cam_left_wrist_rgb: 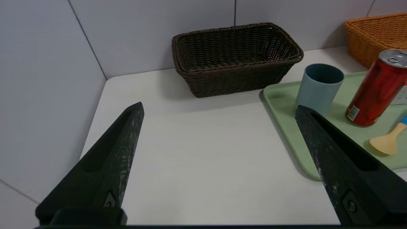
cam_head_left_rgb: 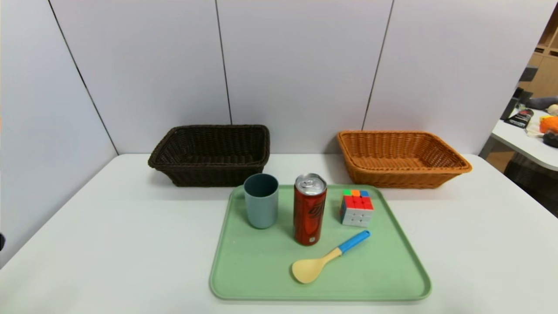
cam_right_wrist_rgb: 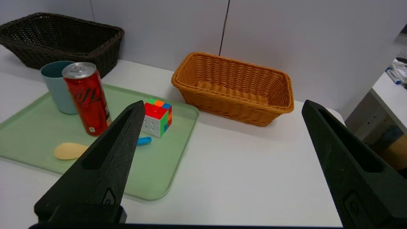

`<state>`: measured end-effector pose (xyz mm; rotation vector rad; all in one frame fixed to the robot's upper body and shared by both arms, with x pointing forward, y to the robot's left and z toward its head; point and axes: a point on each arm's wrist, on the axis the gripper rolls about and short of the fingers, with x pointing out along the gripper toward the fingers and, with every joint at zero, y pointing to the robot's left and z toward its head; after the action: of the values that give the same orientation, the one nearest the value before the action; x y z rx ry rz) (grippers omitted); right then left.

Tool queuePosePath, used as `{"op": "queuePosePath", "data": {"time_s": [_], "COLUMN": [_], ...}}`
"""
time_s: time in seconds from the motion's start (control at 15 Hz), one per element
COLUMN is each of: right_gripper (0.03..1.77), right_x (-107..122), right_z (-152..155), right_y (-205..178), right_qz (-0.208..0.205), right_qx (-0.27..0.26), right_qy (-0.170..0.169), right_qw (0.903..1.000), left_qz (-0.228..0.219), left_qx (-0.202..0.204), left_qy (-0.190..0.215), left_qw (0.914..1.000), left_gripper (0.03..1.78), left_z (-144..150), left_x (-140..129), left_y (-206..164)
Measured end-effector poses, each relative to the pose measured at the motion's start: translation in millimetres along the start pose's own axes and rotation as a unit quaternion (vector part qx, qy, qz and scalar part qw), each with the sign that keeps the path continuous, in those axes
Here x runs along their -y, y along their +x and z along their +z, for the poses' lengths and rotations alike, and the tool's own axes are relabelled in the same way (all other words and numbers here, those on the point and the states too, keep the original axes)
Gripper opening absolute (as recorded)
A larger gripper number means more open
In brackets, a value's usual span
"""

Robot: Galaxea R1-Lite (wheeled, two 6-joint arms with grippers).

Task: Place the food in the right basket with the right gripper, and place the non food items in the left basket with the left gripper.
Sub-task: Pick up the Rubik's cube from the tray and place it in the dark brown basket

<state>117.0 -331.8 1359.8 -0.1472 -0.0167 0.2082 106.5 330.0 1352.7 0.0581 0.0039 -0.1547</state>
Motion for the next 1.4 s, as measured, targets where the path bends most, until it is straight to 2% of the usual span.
{"op": "queuePosePath", "data": {"time_s": [0.27, 0.53, 0.73, 0.93, 1.07, 1.4], "right_gripper": [1.7, 1.7, 1.7, 1.7, 1.7, 1.7], "right_x": [7.0, 2.4, -8.5, -28.6, -43.8, -74.6], "right_z": [10.2, 8.6, 5.7, 7.2, 11.5, 16.3], "right_y": [45.4, 78.3, 99.1, 116.7, 129.5, 168.1], "right_qz": [0.028, 0.07, 0.108, 0.132, 0.13, 0.088], "right_qx": [-0.041, -0.07, -0.089, -0.111, -0.127, -0.181], "right_qy": [-0.014, -0.014, -0.011, 0.012, 0.025, 0.024], "right_qw": [0.9987, 0.995, 0.9901, 0.9849, 0.983, 0.9793], "left_qz": [-0.043, -0.089, -0.105, -0.108, -0.107, -0.106], "left_qx": [-0.032, -0.065, -0.111, -0.137, -0.149, -0.167], "left_qy": [-0.006, -0.011, -0.032, -0.044, -0.046, -0.04], "left_qw": [0.9985, 0.9938, 0.9877, 0.9836, 0.9819, 0.9793], "left_gripper": [1.69, 1.69, 1.69, 1.69, 1.69, 1.69], "left_z": [14.2, 5.1, -8.8, -16.9, -20.8, -26.9], "left_x": [-7.2, -2.8, 8.1, 18.8, 24.4, 34.4], "left_y": [60.4, 113.5, 134.1, 142.7, 145.3, 151.0]}}
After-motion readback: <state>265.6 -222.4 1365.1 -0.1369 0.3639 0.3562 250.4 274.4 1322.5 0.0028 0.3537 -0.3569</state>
